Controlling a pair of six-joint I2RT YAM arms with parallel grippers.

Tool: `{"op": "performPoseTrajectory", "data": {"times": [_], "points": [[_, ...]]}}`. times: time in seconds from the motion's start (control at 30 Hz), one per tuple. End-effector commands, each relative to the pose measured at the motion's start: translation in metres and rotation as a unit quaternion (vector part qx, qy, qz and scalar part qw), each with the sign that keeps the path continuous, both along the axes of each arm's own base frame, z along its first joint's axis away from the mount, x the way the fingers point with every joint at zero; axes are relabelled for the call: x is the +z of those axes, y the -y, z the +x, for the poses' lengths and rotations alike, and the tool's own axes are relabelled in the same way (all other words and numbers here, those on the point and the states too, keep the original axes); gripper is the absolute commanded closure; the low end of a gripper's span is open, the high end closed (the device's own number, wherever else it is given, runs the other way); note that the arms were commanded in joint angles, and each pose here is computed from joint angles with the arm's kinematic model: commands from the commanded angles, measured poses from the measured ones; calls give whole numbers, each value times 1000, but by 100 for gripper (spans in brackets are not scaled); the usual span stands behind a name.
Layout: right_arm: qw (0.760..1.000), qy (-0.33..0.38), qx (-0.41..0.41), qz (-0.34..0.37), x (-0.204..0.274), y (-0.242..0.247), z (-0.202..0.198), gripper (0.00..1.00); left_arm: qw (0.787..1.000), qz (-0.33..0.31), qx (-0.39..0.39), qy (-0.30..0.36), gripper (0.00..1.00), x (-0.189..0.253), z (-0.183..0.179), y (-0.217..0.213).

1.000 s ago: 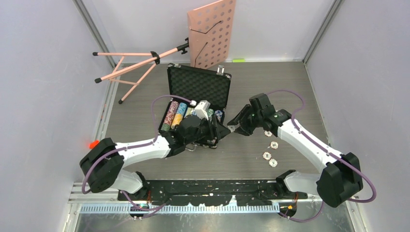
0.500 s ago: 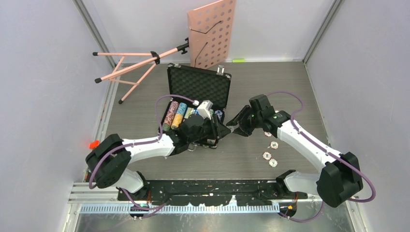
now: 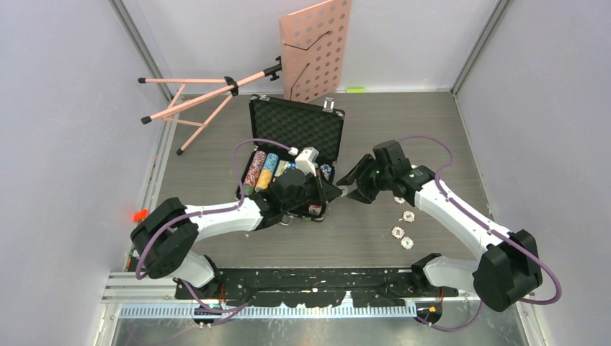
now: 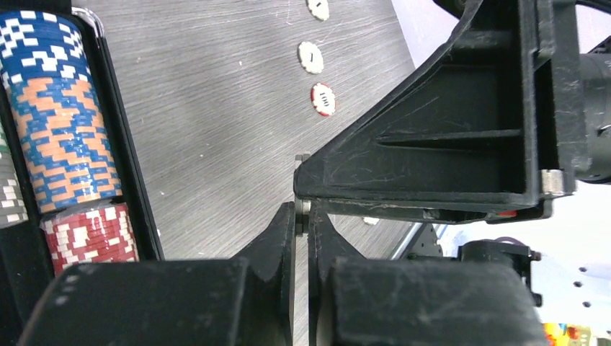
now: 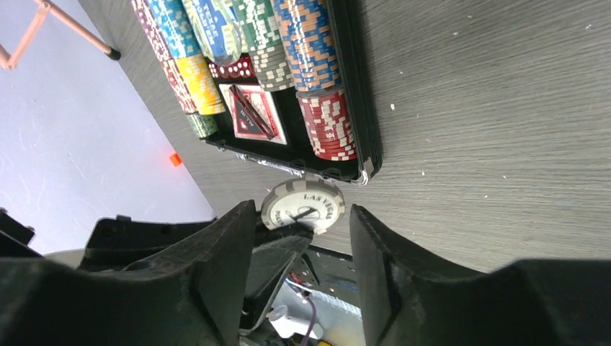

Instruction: Pack up texas hold em set

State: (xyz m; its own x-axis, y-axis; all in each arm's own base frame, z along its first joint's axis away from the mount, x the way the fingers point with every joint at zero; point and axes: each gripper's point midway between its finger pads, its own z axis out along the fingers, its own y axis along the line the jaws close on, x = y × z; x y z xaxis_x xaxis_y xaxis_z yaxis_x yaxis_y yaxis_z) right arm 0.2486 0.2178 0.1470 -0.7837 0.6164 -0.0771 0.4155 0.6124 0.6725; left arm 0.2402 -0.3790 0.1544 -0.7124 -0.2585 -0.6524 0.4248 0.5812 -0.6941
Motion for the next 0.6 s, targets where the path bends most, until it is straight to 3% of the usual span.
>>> {"op": "performPoseTrajectory", "data": {"times": [0.0, 0.17, 0.23, 0.33, 0.43, 0.5, 0.57], "points": [[999, 33, 10, 23, 21, -4, -2, 39, 998, 6, -23, 56, 100, 24, 9, 2], [999, 46, -4, -19, 23, 16, -1, 11, 987, 68, -89, 111, 100, 21, 0, -33], [998, 57, -8, -39, 28, 26, -1, 8, 974, 125, -113, 151, 100, 21, -7, -51], [995, 72, -10, -64, 32, 37, 0, 8, 952, 233, -75, 186, 100, 18, 3, -94], [994, 77, -12, -74, 32, 44, 0, 8, 909, 294, -161, 248, 100, 19, -11, -106], [994, 78, -12, -75, 31, 45, 0, 8, 894, 333, -150, 258, 100, 17, -6, -121], [994, 78, -10, -73, 30, 44, 0, 8, 873, 347, -189, 285, 100, 12, -9, -123]]}}
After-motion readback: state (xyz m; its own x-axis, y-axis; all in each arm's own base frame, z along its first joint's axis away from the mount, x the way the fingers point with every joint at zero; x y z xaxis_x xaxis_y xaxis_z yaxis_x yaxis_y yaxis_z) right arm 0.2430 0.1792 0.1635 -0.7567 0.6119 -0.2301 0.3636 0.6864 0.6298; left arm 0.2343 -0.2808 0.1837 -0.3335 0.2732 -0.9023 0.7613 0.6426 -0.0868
